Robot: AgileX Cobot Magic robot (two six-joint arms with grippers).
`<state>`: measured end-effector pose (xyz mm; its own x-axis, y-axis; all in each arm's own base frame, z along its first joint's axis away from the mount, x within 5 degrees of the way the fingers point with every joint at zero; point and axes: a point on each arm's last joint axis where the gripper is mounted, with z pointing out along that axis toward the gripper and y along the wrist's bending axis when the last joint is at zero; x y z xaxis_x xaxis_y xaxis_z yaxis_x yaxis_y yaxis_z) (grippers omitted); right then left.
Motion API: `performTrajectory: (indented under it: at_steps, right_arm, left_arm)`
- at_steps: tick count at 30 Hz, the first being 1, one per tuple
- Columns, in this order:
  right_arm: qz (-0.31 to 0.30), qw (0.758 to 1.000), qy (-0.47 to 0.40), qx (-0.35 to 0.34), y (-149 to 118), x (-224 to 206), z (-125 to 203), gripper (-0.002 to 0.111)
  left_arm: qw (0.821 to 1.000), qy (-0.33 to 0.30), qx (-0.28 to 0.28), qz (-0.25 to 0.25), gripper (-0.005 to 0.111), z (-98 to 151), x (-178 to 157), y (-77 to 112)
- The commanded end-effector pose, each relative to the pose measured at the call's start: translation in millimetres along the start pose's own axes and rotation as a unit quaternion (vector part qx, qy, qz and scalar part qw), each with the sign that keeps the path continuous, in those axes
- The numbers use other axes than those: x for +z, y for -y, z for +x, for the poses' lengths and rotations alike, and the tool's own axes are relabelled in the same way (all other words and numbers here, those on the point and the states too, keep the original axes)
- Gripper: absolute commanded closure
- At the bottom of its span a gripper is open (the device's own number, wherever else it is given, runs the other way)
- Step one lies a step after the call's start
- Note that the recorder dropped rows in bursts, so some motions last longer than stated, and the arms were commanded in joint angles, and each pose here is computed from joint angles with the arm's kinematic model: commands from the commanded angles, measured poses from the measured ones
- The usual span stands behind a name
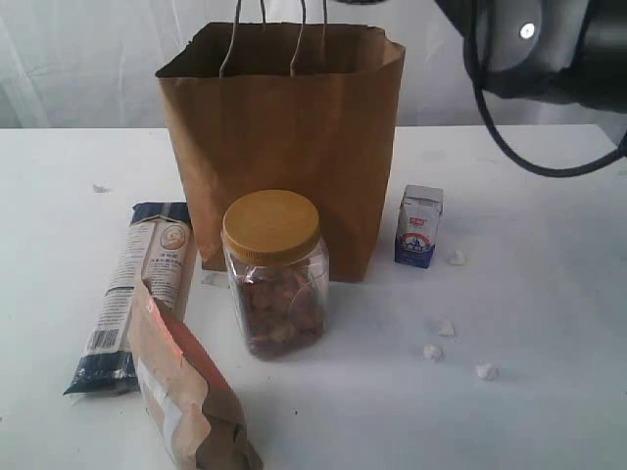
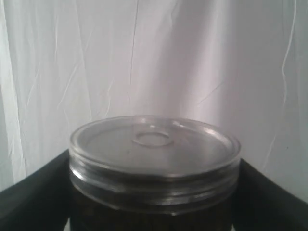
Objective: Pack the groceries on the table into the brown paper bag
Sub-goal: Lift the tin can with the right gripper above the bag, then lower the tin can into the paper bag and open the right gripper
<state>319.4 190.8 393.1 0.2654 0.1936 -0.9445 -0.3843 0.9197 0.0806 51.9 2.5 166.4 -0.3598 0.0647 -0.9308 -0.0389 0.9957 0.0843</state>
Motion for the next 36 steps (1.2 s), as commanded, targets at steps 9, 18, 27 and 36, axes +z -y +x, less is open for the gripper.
performTrajectory:
  at_steps: [9,18,27,36]
  right_arm:
    - [-0.014,0.999,0.015,0.025,-3.5,11.4,24.1,0.089]
    - [-0.019,0.998,0.012,0.066,-6.3,11.5,26.0,0.065]
    - [-0.018,0.998,-0.003,0.065,-6.9,14.6,40.6,0.061]
    - [-0.015,0.985,0.000,0.171,-6.2,14.6,39.6,0.061]
  left_arm:
    - [1.000,0.002,-0.002,0.002,0.107,-0.1,-0.3,0.4]
    - [1.000,0.002,-0.002,0.002,0.107,-0.1,-0.3,0.4]
    - [1.000,0.002,-0.002,0.002,0.107,-0.1,-0.3,0.4]
    - [1.000,0.002,-0.002,0.002,0.107,-0.1,-0.3,0.4]
